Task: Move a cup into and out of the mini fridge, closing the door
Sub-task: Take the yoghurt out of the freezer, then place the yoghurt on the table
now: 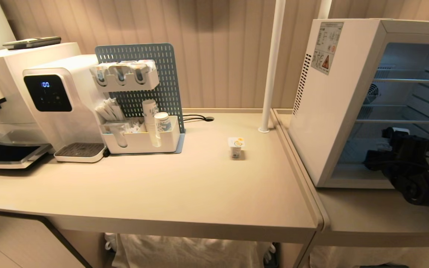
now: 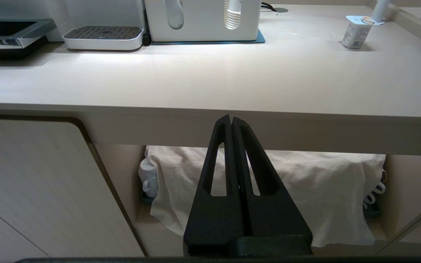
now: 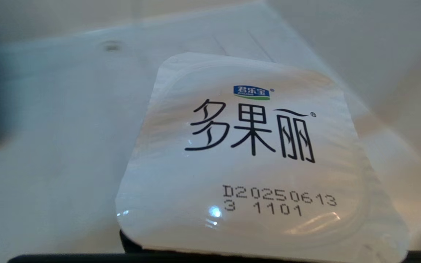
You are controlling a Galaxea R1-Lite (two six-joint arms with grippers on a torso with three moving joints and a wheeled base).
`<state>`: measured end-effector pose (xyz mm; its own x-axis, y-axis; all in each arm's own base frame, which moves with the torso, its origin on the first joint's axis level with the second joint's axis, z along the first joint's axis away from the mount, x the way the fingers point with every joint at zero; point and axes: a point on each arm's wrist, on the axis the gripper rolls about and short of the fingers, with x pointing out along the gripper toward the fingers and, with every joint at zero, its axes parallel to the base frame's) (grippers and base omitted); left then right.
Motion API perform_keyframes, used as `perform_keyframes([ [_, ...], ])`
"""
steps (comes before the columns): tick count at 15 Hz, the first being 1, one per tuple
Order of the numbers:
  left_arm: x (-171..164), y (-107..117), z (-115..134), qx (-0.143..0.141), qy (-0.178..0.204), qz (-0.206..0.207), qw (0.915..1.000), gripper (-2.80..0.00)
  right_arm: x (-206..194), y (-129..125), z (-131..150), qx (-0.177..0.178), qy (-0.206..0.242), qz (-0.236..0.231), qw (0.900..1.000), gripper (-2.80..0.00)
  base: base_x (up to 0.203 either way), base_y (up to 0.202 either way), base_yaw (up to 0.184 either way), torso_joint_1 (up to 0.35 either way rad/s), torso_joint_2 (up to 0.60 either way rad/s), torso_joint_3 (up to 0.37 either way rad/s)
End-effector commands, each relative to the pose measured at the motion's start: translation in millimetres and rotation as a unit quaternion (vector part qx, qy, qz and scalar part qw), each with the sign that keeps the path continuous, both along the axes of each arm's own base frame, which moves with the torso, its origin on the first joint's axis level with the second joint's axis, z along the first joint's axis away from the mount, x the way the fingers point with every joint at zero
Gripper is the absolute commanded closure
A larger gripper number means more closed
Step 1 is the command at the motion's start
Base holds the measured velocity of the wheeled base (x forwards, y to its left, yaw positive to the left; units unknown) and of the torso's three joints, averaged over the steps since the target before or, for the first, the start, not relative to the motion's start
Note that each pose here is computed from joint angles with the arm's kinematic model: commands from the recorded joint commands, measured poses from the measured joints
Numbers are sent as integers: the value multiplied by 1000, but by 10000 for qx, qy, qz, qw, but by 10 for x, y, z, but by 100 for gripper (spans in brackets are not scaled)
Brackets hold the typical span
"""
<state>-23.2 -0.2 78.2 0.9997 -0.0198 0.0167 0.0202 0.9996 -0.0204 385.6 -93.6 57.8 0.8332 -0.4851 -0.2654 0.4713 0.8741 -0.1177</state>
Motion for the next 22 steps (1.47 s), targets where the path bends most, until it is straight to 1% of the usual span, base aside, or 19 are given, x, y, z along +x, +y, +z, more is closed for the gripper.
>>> perform_keyframes([
  [1, 0, 0, 0, -4, -3, 7, 10000, 0, -339, 94, 461, -10, -432, 141, 9990, 0, 0, 0, 0, 0, 0, 0],
  [5, -2, 0, 3, -4, -14, -1, 10000, 0, -882, 235, 706, 186, -540, 516, 9970, 0, 0, 0, 0, 0, 0, 0],
  [7, -1, 0, 3, -4, -8, -1, 10000, 0, -1196, 317, 838, 234, -665, 766, 9946, 0, 0, 0, 0, 0, 0, 0],
  [9, -1, 0, 1, -4, -6, 6, 10000, 0, -1507, 397, 968, 261, -815, 1012, 9912, 0, 0, 0, 0, 0, 0, 0],
  [11, 0, 0, -1, -4, -1, 0, 10000, 0, -1877, 496, 1151, 318, -1019, 1378, 9847, 0, 0, 0, 0, 0, 0, 0],
  [13, -1, 0, 3, -4, -9, -1, 10000, 0, -2334, 621, 1336, 492, -1135, 1891, 9741, 0, 0, 0, 0, 0, 0, 0],
  [14, -1, 0, 3, -4, -9, 0, 10000, 0, -2578, 690, 1391, 628, -1057, 2184, 9681, 0, 0, 0, 0, 0, 0, 0],
  [15, 0, 0, 0, -4, -3, 5, 10000, 0, -2819, 759, 1402, 853, -809, 2482, 9615, 0, 0, 0, 0, 0, 0, 0],
  [16, -1, 0, 3, -4, -9, -1, 10000, 0, -3053, 827, 1374, 1158, -434, 2766, 9530, 0, 0, 0, 0, 0, 0, 0],
  [17, 0, 0, -1, -4, -1, 7, 10000, 0, -3255, 888, 1357, 1409, -192, 3061, 9413, 0, 0, 0, 0, 0, 0, 0],
  [18, -1, 0, 3, -4, -8, 3, 10000, 0, -3407, 940, 1335, 1660, 8, 3380, 9264, 0, 0, 0, 0, 0, 0, 0],
  [19, -2, 0, 3, -4, -14, 1, 10000, 0, -3503, 974, 1320, 1827, 119, 3622, 9139, 0, 0, 0, 0, 0, 0, 0],
  [21, 0, 0, 0, -4, -3, 5, 10000, 0, -3667, 1020, 1279, 1852, 164, 3871, 9031, 0, 0, 0, 0, 0, 0, 0],
  [22, -1, 0, 3, -4, -9, 7, 10000, 0, -3765, 1043, 1248, 1825, 183, 4053, 8956, 0, 0, 0, 0, 0, 0, 0],
])
